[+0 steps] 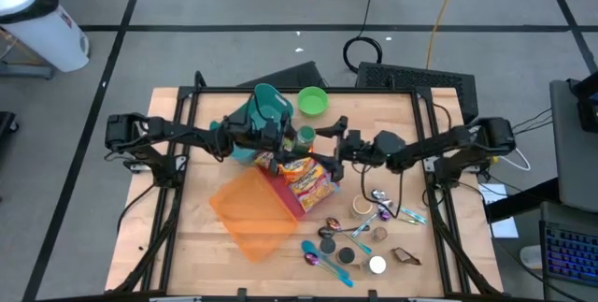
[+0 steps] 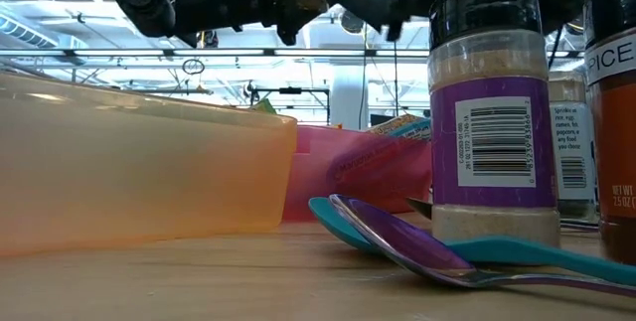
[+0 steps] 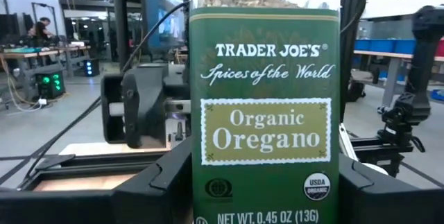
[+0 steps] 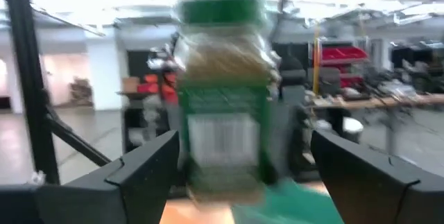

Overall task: Pick & Place Food Item
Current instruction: Put the green seasoning bottle into the green bin

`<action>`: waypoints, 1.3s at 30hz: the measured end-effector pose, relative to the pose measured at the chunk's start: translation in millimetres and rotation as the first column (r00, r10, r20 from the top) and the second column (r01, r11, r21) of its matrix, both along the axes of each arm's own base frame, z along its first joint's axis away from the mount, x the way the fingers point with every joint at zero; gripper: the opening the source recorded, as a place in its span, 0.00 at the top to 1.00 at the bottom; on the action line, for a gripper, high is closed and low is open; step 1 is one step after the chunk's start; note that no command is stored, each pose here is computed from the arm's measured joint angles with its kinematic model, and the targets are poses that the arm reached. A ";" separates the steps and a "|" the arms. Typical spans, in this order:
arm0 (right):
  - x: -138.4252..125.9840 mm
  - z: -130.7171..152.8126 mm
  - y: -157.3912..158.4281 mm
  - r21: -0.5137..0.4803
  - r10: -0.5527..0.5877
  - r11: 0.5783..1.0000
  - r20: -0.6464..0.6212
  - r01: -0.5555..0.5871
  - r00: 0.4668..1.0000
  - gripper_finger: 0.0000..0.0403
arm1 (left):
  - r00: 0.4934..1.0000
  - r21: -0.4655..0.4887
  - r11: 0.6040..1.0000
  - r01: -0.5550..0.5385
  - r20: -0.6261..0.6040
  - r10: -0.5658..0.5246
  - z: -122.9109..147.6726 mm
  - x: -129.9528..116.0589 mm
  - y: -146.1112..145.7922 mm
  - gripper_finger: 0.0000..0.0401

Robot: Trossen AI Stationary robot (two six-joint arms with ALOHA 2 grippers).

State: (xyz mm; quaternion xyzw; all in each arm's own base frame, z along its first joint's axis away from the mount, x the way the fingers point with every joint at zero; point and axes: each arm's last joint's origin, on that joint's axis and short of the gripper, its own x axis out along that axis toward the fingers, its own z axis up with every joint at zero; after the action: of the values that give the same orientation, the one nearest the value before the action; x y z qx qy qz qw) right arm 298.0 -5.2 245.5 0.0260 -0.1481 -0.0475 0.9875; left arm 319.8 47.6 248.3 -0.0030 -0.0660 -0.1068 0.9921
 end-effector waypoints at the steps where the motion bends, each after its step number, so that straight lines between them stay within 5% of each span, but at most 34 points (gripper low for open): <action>1: 4.7 2.3 0.5 -0.005 0.016 1.000 0.011 -0.016 1.000 0.20 | 1.000 -0.001 1.000 -0.002 -0.001 0.002 0.0 0.1 0.2 0.49; 9: 23.1 13.1 0.2 -0.036 0.003 0.999 0.024 -0.002 1.000 0.26 | 1.000 0.005 1.000 -0.001 -0.017 0.001 -1.7 0.5 -0.7 0.49; 16: 24.7 9.5 -0.3 -0.040 0.000 0.999 -0.025 -0.001 1.000 0.54 | 1.000 -0.001 1.000 0.002 -0.025 -0.002 -2.4 0.5 -0.7 0.49; 23: 23.5 10.0 -0.3 -0.034 0.002 0.999 -0.057 -0.004 0.998 0.54 | 0.999 -0.019 1.000 0.007 -0.052 -0.008 -4.7 1.0 -2.8 0.49; 31: -0.2 29.5 -0.2 -0.053 -0.008 0.999 -0.216 -0.004 0.976 0.54 | 0.930 -0.183 0.982 -0.039 -0.366 -0.031 -12.0 -11.5 -6.6 0.06; 39: -13.1 13.6 0.2 0.068 0.034 0.998 -0.472 -0.002 0.881 0.54 | 0.820 -0.073 0.994 -0.087 -0.572 0.029 47.7 -24.0 -7.1 0.11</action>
State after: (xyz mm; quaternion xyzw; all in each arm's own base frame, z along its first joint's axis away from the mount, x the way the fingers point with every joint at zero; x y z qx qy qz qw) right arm 284.9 -5.0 259.1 0.0475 0.0990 -0.0482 0.9928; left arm 295.8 40.5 296.0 -0.0805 0.2280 -0.0674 0.9680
